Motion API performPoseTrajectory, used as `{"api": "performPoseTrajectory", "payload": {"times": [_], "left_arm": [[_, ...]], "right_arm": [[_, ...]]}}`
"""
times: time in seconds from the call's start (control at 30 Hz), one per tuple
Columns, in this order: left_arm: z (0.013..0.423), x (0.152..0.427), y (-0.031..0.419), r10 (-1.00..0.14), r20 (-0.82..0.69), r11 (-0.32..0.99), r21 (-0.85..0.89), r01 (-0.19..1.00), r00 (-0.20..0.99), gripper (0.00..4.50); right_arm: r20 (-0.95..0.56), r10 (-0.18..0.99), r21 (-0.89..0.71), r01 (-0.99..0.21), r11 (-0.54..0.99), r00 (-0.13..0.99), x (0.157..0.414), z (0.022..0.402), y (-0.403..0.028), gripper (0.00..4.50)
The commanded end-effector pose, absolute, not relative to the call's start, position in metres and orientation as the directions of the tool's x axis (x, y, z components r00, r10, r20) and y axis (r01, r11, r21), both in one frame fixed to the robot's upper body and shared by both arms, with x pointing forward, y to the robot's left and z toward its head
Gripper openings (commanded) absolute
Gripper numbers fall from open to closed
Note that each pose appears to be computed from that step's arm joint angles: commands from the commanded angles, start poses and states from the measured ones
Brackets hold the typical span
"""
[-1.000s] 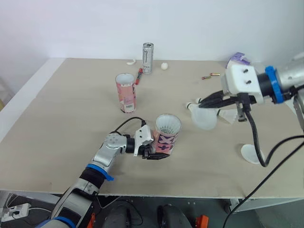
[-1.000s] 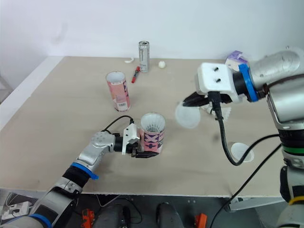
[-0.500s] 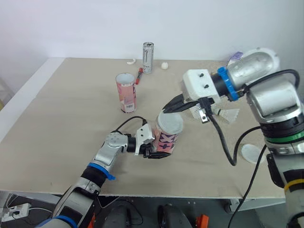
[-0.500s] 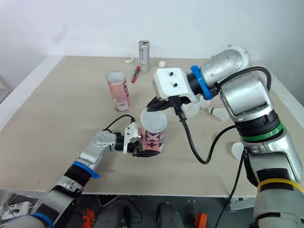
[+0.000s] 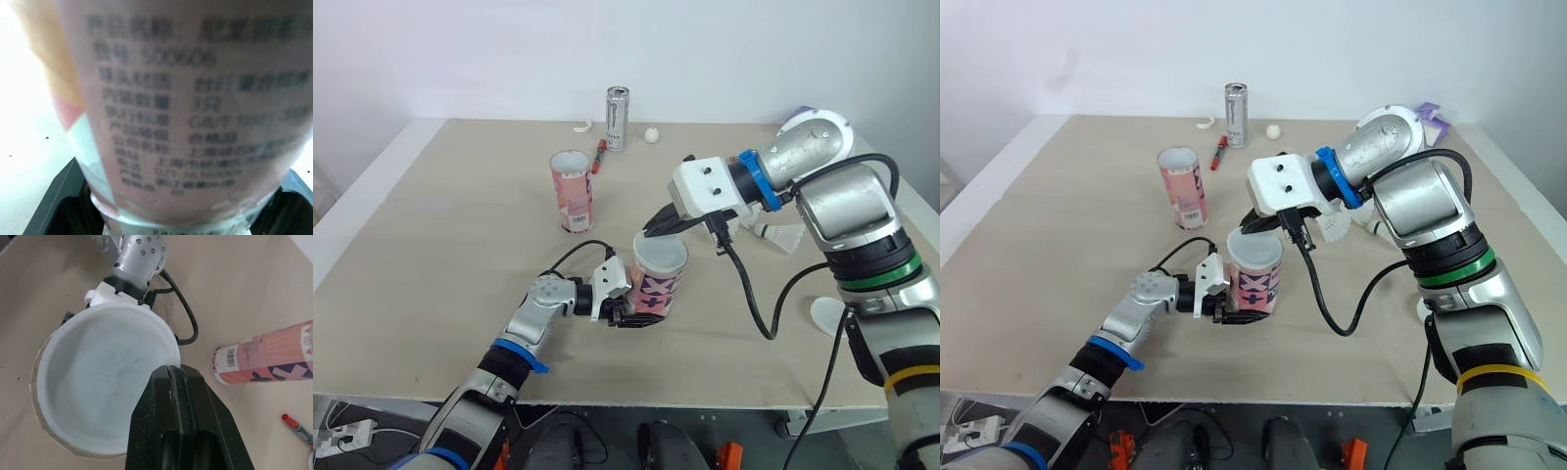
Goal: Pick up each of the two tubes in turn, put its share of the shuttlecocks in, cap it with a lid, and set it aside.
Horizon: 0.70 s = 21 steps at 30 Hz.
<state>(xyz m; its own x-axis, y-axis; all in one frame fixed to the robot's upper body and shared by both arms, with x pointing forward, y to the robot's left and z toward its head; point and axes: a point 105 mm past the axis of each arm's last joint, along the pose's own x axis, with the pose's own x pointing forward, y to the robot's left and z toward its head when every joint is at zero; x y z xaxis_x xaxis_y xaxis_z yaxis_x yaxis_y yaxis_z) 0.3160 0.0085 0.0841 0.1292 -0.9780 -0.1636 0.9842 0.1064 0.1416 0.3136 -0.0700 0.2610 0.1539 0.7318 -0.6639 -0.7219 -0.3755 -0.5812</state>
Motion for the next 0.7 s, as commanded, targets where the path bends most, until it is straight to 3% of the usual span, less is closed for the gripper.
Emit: {"api": "performPoseTrajectory", "payload": {"times": [0.03,0.7], "left_arm": [[0.0636,0.3198,0.0214,-0.954,-0.239,0.165,0.091,0.982,0.182,3.03],[0.0619,0.3195,0.0223,-0.951,-0.244,0.177,0.075,0.981,0.190,3.03]], "right_arm": [[-0.673,0.722,-0.600,-0.688,-0.407,0.160,0.3096,0.2704,-0.0698,0.02],[-0.727,0.667,-0.572,-0.683,-0.454,0.165,0.3082,0.2639,-0.0785,0.02]]}}
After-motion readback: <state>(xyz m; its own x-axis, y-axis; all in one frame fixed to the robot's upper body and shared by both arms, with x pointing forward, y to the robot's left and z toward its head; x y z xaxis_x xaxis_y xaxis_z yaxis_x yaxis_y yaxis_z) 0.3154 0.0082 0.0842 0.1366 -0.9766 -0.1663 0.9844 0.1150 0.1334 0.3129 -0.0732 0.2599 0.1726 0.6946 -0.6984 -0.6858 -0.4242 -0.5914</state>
